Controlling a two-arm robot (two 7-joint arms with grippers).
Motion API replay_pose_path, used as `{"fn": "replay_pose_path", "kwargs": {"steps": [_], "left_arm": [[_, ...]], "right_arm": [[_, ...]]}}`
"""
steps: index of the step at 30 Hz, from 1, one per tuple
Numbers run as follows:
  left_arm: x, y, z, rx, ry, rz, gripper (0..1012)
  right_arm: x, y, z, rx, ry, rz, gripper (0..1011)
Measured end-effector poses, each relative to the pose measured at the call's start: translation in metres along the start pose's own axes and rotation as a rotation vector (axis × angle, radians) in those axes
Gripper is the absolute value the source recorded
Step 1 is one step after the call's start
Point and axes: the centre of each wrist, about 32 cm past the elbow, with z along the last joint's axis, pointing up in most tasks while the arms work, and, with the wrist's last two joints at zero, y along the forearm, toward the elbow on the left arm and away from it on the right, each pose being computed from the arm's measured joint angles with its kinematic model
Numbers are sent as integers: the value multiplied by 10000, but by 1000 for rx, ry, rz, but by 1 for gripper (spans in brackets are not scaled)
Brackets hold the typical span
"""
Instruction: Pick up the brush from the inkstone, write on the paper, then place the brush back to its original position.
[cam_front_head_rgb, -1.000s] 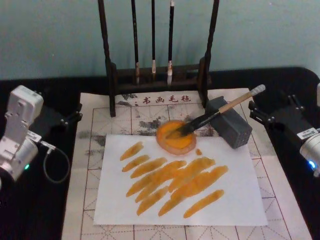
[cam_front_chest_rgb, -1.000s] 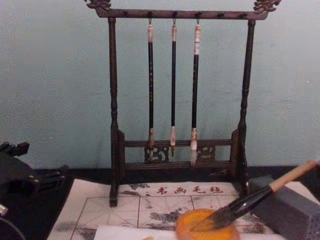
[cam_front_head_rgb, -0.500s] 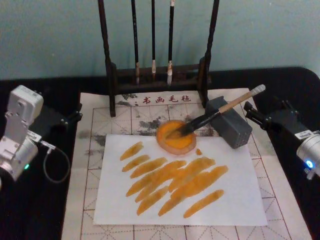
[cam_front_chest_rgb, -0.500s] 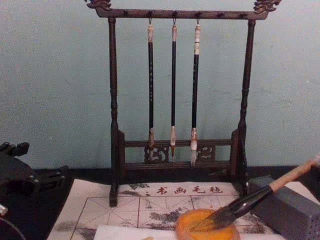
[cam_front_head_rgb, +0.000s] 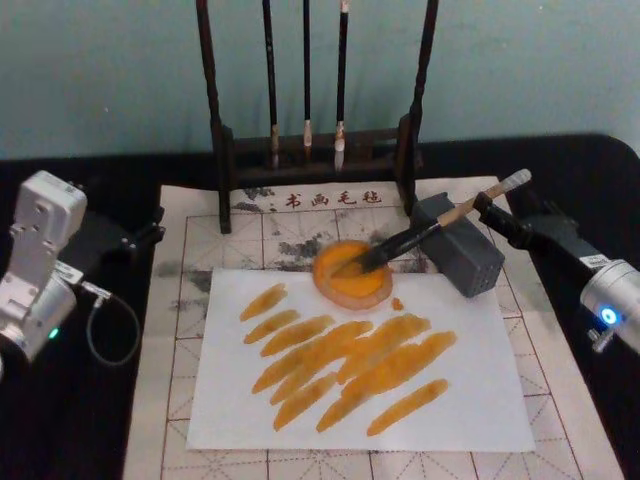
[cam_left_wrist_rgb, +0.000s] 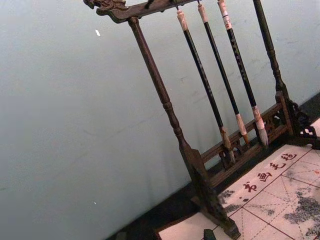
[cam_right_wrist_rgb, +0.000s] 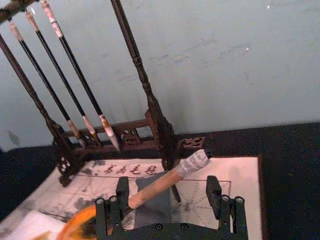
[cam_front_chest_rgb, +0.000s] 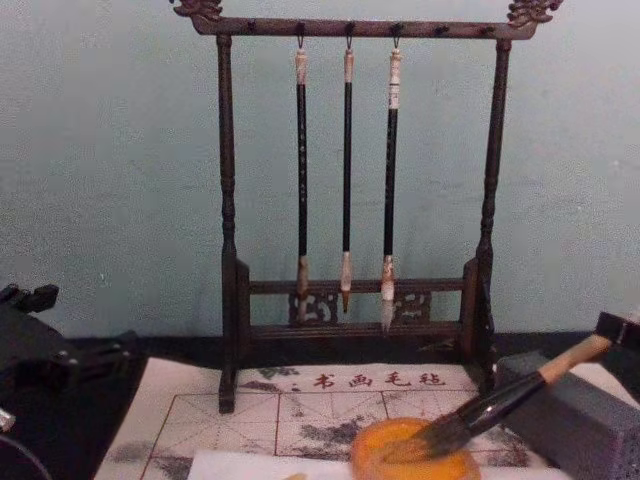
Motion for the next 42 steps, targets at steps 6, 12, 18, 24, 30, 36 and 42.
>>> {"fn": "replay_pose_path", "kwargs": {"steps": [6, 12, 18, 24, 30, 36, 42], "left_arm": [[0, 0, 0, 0, 0, 0, 1001], [0, 0, 0, 0, 0, 0, 1001], [0, 0, 0, 0, 0, 0, 1001], [0, 0, 0, 0, 0, 0, 1001], [0, 0, 0, 0, 0, 0, 1001], [0, 0, 0, 0, 0, 0, 1001], [0, 0, 0, 0, 0, 0, 1001]], "right_arm": [[17, 46, 2, -5, 119, 18, 1000], [64, 81, -10, -11, 259, 29, 1000], [86, 132, -16, -19, 347, 47, 1000], [82, 191, -34, -31, 410, 57, 1000], [91, 249, -62, -39, 461, 52, 1000], [108, 284, -86, -44, 503, 51, 1000], [117, 293, -102, -44, 533, 53, 1000]]}}
